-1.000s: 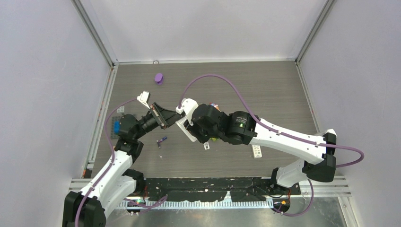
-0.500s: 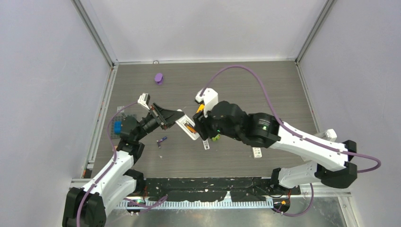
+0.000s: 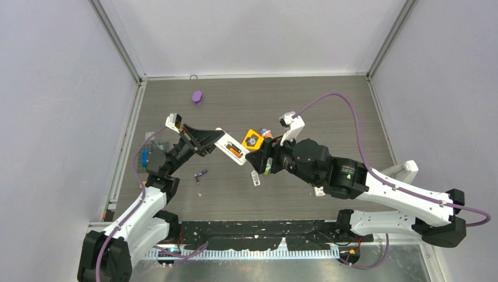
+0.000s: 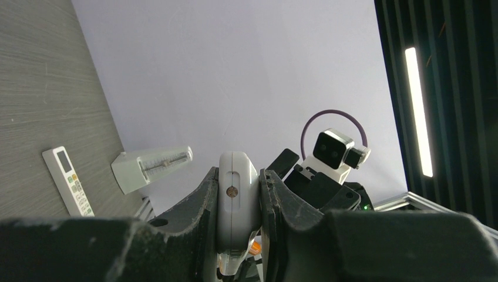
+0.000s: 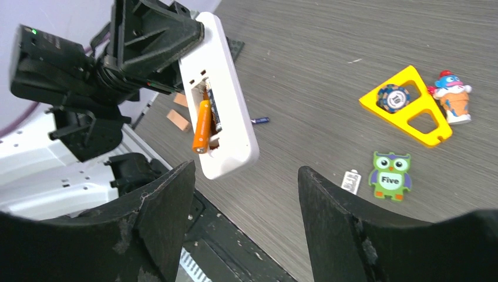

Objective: Load the batteries into the remote control

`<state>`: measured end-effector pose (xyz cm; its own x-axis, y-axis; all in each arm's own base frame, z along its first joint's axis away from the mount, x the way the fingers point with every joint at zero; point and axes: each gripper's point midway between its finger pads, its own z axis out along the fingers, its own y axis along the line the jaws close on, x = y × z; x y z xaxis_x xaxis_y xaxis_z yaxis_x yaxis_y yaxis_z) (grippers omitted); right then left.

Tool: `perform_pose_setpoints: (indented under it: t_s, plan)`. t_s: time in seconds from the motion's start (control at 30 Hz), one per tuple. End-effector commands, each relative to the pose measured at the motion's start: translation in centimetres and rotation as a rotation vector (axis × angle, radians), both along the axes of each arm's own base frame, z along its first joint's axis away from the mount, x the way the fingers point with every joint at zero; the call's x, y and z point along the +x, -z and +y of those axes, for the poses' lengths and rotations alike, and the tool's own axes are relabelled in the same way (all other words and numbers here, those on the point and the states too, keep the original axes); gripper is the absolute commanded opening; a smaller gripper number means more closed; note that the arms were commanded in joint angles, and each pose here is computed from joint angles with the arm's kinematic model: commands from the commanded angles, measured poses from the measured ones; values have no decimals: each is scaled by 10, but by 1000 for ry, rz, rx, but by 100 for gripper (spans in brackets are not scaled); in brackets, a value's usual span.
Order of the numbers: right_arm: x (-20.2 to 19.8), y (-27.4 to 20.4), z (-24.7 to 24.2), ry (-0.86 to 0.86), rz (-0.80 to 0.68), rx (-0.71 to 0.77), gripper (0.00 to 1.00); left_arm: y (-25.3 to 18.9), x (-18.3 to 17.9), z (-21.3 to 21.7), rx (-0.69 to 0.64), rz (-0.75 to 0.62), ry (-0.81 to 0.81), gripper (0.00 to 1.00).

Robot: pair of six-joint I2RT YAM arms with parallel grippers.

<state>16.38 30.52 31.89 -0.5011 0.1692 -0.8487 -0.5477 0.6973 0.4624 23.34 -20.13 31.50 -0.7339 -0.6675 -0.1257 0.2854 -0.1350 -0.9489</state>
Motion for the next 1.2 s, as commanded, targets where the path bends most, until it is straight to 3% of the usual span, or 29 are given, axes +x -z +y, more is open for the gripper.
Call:
perform_pose_setpoints:
  t_s: [0.0,1.17]
  plan:
    - [2,-23,11,9,10,122,68,-35,-7,6,-67,-97,-13,0]
    - [17,11,28,26,97,63,59,-21,-16,-3,-9,-116,36,0]
